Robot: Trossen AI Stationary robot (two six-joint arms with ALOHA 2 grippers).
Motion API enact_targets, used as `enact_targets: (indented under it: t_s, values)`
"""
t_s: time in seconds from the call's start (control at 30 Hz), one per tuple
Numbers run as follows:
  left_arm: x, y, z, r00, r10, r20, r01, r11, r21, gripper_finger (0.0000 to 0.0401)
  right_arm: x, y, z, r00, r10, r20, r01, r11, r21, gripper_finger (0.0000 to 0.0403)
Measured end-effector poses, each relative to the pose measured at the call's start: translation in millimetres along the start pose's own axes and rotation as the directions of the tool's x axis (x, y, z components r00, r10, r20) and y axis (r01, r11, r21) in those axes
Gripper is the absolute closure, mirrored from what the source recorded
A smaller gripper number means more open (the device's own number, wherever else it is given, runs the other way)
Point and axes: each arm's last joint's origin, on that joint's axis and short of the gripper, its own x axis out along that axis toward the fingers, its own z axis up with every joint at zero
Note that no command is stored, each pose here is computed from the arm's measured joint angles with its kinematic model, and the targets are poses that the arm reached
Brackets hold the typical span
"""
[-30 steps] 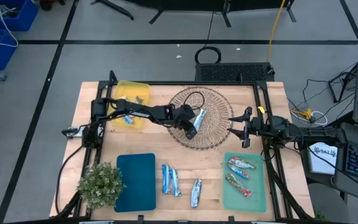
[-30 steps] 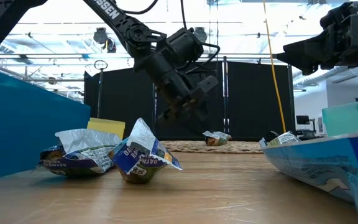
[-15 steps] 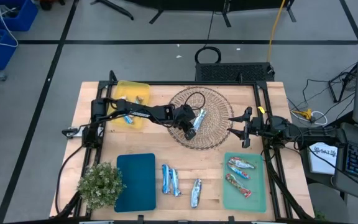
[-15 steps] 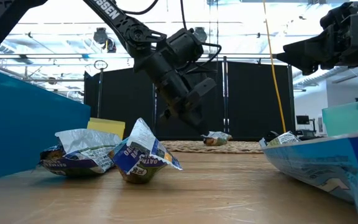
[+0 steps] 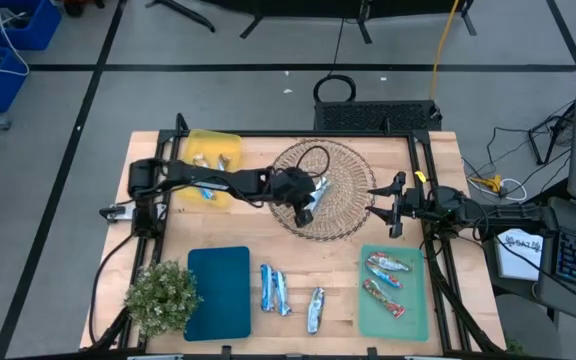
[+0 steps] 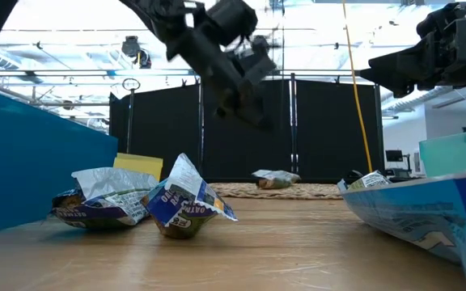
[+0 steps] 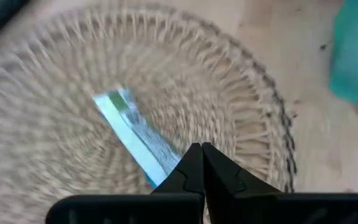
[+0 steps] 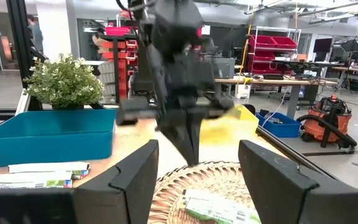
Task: Pick and place Granola Bars by type
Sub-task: Put the yellow granola bar into the yellow bin
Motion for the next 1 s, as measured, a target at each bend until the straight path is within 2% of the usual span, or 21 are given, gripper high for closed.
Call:
enact_targets:
  t_s: [0.17,0.27,0.33,0.47,0.53,0.77,0.87,1.0]
  values:
    - [-25.9,-9.1,9.9,0.999,0.03,0.03,-0.031,0.998,0.047,0.04,0.0,0.0,0.0,1.0,0.0,0.0,0.0,1.0,0.0,0.019]
    - [-26.9,-7.6,9.9,1.0,0.007,0.02,-0.007,1.0,-0.014,0.0391,0.0,0.0,0.0,1.0,0.001,0.0,-0.001,1.0,0.0,0.019]
    - [-15.7,-3.8,4.7,1.0,0.016,-0.001,-0.016,0.998,-0.059,0.0377,0.0,0.0,0.1,1.0,0.0,0.001,0.0,1.0,0.0,0.019]
    - [20.5,-0.8,-21.7,0.993,-0.013,-0.117,-0.003,0.991,-0.136,0.0327,0.0,0.0,0.1,1.0,0.0,0.001,0.0,1.0,0.0,0.019]
    - [31.2,-0.4,-27.9,0.99,-0.049,-0.131,0.027,0.986,-0.163,0.0294,0.0,0.0,-0.1,1.0,0.0,-0.001,0.0,1.0,0.0,0.019]
    - [41.8,16.8,-32.5,0.989,-0.012,-0.15,-0.028,0.965,-0.259,0.0176,0.0,0.0,-0.1,1.0,0.0,-0.001,0.0,1.0,0.0,0.019]
    - [41.2,18.0,-31.3,0.99,0.013,-0.139,-0.049,0.965,-0.259,0.0146,0.1,0.0,-0.1,1.0,0.0,-0.001,0.0,1.0,0.0,0.019]
    - [40.0,19.0,-30.6,0.99,0.043,-0.136,-0.076,0.965,-0.252,0.0128,0.0,0.0,-0.1,1.0,0.0,-0.001,0.0,1.0,0.0,0.019]
